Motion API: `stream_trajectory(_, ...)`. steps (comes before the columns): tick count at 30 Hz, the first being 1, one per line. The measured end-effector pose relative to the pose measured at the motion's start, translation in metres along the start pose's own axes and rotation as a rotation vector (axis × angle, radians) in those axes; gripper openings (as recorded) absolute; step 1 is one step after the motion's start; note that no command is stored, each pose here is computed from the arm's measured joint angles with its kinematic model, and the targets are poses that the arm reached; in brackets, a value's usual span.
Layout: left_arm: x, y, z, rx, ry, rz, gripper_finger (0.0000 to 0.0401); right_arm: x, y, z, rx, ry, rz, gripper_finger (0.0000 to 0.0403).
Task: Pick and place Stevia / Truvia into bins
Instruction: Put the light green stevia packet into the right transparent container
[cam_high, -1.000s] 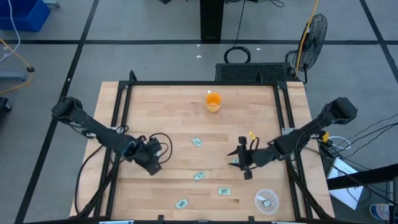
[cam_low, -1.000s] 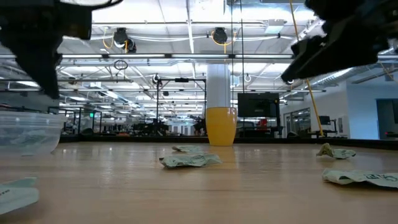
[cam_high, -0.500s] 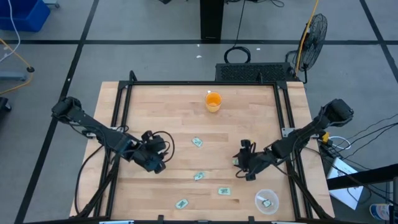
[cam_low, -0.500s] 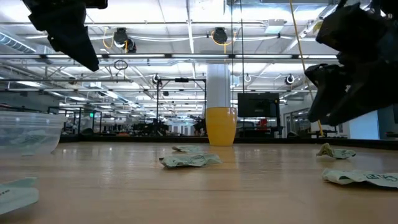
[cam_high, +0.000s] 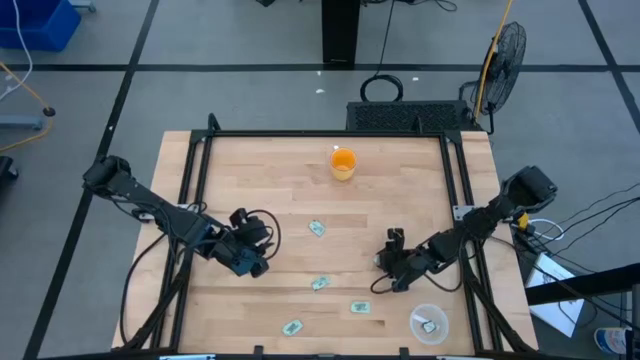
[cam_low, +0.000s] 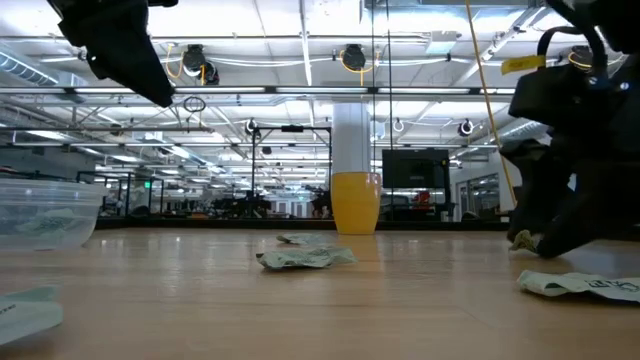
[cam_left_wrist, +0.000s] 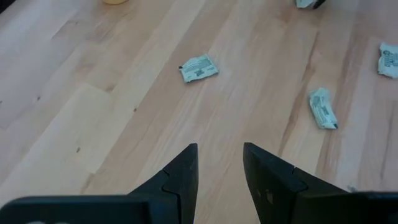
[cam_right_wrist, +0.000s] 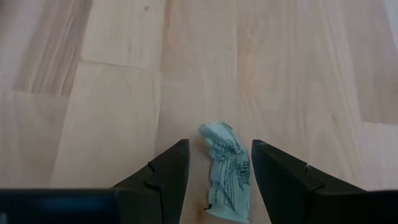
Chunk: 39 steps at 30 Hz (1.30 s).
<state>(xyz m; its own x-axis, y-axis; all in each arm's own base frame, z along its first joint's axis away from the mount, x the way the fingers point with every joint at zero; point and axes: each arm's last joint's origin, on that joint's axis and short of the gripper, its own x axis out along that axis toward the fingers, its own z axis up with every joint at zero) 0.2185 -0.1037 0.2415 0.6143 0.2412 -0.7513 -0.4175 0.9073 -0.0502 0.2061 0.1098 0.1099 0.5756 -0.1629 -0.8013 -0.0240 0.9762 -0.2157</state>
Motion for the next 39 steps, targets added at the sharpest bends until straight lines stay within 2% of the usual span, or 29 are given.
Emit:
stream_trajectory(4,0.0,0.0,0.0,-0.003,0.001,0.0,0.0134,0.001,-0.003,-0.003,0.082,0.043,-0.001,0.016)
stream_trajectory(9,0.0,0.0,0.0,-0.007,0.003,-0.007,0.0134,0.001,-0.004,-0.01,0.199,0.137,0.027,0.0119)
stream_trajectory(14,0.0,0.0,0.0,-0.002,0.004,-0.007,0.0134,0.0,-0.003,-0.013,0.221,0.163,0.027,0.0072)
stream_trajectory(22,0.0,0.0,0.0,-0.002,0.003,-0.008,0.0134,-0.01,-0.001,0.003,0.152,0.007,0.128,0.0021)
stream_trajectory(29,0.0,-0.001,0.0,0.0,0.003,-0.009,0.0134,-0.04,-0.011,0.025,0.182,-0.211,0.144,0.001)
stream_trajectory(34,0.0,-0.001,0.0,-0.003,0.004,-0.009,0.0134,-0.074,-0.003,0.046,0.183,-0.26,0.285,0.001)
stream_trajectory(37,0.0,-0.001,0.0,0.007,0.003,-0.009,0.0134,-0.093,0.012,0.054,0.215,-0.177,0.436,0.0009)
stream_trajectory(39,0.0,-0.001,0.0,0.02,0.0,-0.006,0.0134,-0.103,0.022,0.056,0.302,-0.074,0.523,0.0009)
